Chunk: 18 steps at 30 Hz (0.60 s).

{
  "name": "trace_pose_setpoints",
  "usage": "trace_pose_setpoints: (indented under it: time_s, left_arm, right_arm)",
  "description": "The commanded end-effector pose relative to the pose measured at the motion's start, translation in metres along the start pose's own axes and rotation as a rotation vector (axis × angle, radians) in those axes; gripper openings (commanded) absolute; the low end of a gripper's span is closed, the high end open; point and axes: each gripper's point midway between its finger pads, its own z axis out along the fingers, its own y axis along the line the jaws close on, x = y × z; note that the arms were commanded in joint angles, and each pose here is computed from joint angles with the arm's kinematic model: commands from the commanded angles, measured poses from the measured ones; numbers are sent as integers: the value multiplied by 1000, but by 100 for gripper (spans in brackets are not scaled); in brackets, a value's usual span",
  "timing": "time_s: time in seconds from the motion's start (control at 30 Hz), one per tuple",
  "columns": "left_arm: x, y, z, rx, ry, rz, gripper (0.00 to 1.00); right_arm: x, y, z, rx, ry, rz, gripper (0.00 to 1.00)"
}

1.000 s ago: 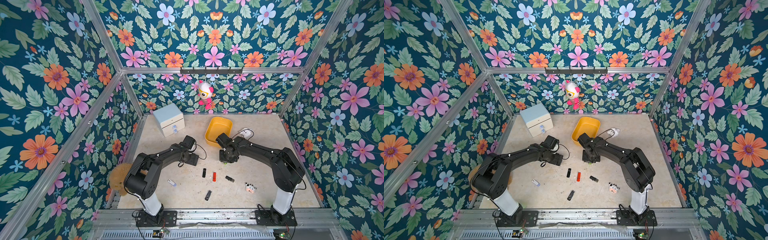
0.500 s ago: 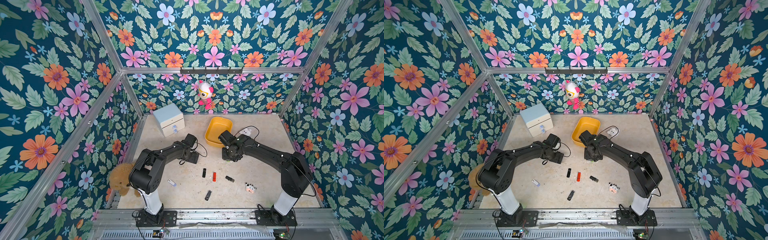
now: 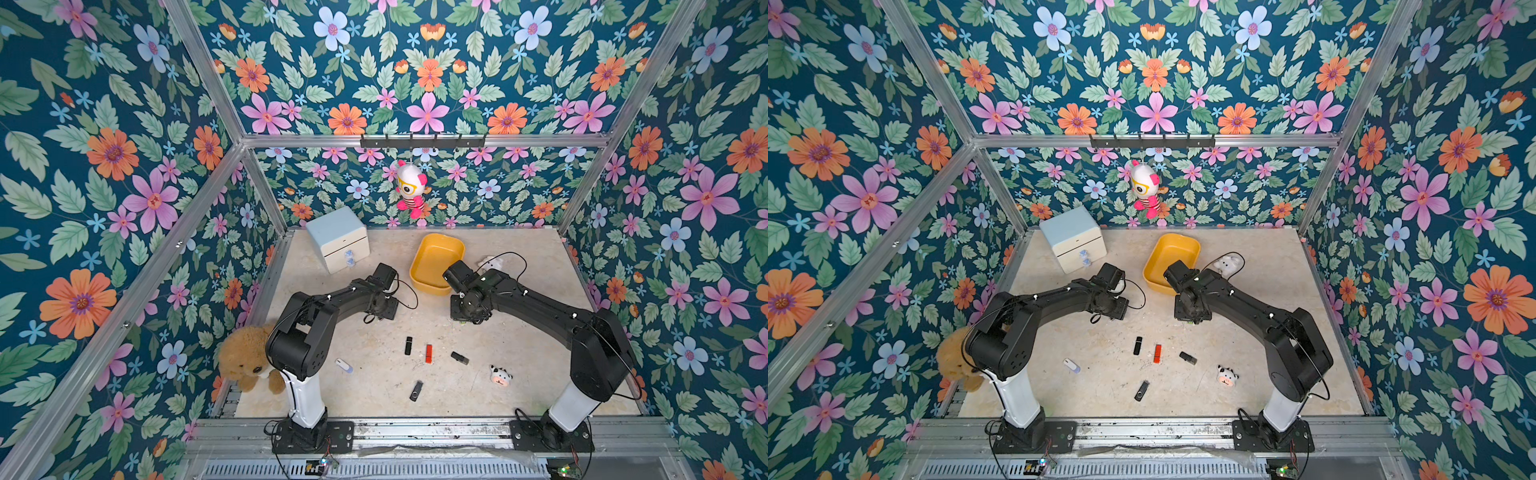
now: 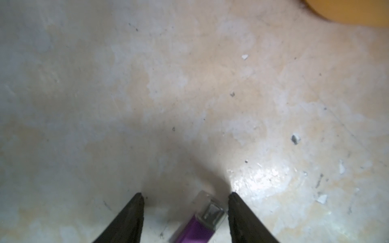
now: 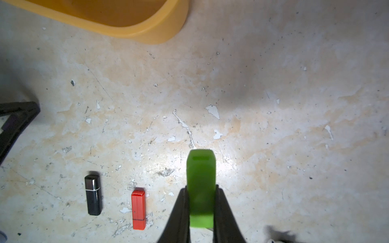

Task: Put the usb flash drive into the storage box
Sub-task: Pick up the USB flash from the center of the board.

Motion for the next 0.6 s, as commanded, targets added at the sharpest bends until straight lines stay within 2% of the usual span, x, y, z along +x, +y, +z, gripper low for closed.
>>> trace_pose_setpoints:
  time_s: [0.0, 0.13, 0.23, 0.47, 0.57]
  left_arm:
    - [38, -1, 4, 19, 146, 15, 64]
    - [41, -5, 0, 48, 144, 12, 76]
    - [42, -11, -4, 84, 128, 19, 77]
    - [56, -5, -4, 53, 179, 29, 68]
    - [63, -6, -3, 66, 197, 26, 61]
  right_arm:
    - [-3, -5, -4, 11, -12, -1, 0]
    - [-5, -7, -6, 12, -14, 3, 0]
    - [-5, -7, -5, 10, -10, 3, 0]
    - [-4, -5, -4, 3, -7, 4, 0]
    - [-6, -4, -4, 1, -10, 5, 0]
